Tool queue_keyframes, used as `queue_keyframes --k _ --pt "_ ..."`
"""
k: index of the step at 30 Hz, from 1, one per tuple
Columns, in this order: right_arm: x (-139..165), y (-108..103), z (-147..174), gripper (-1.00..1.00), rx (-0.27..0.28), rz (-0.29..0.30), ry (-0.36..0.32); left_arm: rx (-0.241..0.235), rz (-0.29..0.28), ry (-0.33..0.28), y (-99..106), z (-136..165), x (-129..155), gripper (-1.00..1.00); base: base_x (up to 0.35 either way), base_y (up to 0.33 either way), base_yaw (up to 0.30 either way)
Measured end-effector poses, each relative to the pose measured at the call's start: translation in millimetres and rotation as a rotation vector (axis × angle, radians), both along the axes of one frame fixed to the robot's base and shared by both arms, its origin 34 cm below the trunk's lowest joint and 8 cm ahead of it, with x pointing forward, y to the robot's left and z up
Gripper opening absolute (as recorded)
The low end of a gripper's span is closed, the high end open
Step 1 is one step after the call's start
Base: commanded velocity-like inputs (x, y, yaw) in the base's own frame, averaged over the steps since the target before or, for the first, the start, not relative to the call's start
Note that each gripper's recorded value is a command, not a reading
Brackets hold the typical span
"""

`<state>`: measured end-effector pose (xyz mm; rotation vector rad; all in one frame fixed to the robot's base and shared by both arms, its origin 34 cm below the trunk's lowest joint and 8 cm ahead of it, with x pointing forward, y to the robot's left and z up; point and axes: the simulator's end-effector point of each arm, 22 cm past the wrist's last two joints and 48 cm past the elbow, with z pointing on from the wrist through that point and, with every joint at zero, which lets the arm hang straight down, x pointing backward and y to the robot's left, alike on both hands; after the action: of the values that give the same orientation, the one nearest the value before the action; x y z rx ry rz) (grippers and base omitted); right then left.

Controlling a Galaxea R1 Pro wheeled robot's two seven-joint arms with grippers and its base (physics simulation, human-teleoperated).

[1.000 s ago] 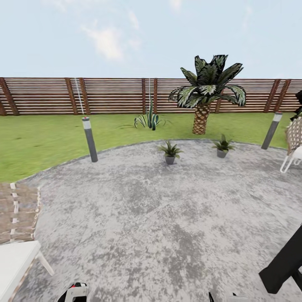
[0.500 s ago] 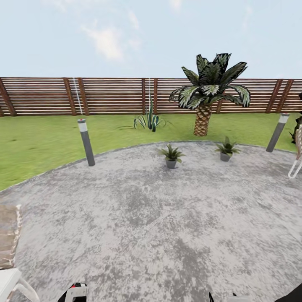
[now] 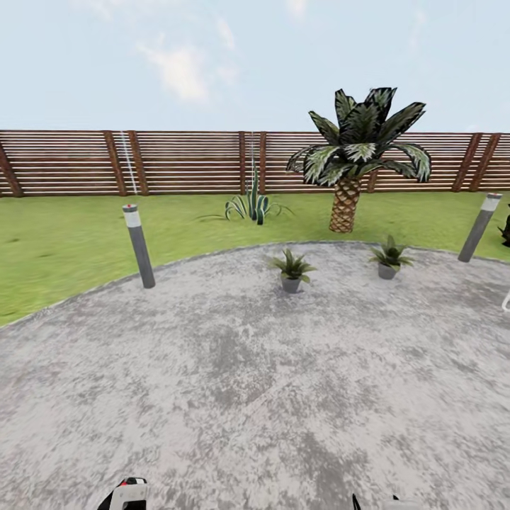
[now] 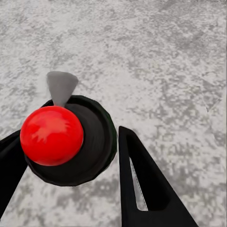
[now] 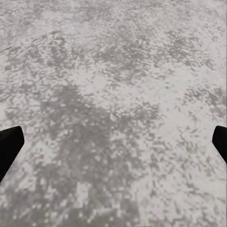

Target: Pick up the pesticide atomizer in the garden and spray insectifuge to fully cover both potted plants in the garden.

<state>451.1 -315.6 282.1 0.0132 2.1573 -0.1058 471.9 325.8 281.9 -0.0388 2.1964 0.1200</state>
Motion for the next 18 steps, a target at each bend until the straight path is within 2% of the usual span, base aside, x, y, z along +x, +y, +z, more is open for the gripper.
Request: queue_keyframes --k 18 --pt "0.0 0.4 0.0 1.00 0.000 0.001 0.000 0.000 0.000 0.000 0.0 0.1 0.2 -1.00 0.338 0.000 0.000"
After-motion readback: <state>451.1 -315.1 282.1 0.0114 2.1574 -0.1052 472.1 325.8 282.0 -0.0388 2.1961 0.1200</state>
